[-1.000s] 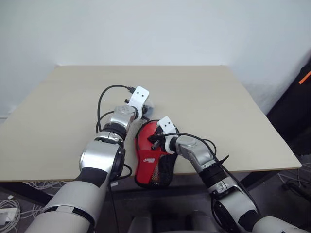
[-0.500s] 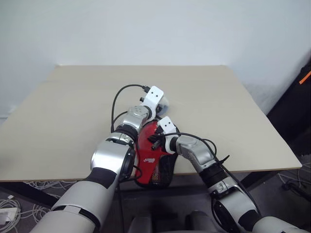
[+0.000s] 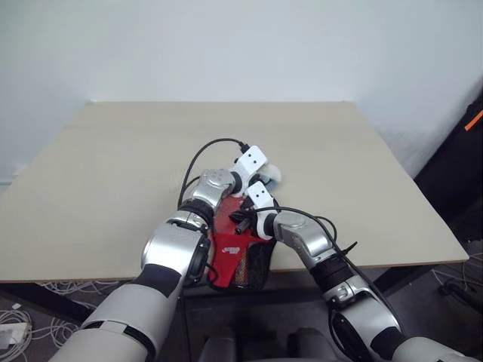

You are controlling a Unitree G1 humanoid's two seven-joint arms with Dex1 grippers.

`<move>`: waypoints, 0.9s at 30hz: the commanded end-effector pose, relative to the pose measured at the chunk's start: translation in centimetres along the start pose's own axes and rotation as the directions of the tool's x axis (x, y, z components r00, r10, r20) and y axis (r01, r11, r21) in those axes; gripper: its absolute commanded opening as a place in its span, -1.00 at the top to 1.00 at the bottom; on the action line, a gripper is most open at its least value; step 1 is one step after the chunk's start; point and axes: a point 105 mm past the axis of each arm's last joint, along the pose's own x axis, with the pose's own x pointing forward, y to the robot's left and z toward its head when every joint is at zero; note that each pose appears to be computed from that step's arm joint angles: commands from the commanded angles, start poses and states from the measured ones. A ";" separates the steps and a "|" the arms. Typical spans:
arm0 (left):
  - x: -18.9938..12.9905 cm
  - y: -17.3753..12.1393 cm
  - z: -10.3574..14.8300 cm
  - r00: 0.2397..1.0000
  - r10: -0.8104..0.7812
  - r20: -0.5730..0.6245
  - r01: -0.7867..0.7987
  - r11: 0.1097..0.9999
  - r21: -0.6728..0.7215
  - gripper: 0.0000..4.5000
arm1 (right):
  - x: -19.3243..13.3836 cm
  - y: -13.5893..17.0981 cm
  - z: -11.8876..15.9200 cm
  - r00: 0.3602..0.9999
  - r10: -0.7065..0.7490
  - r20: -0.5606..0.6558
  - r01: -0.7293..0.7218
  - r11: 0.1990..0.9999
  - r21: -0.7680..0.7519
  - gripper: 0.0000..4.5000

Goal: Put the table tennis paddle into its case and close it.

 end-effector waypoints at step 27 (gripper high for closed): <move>-4.9 -0.1 -1.0 0.935 -0.343 -0.093 0.355 0.918 0.175 -0.72 | 0.4 0.2 -1.2 0.998 0.010 -0.054 -0.010 1.000 -0.005 0.87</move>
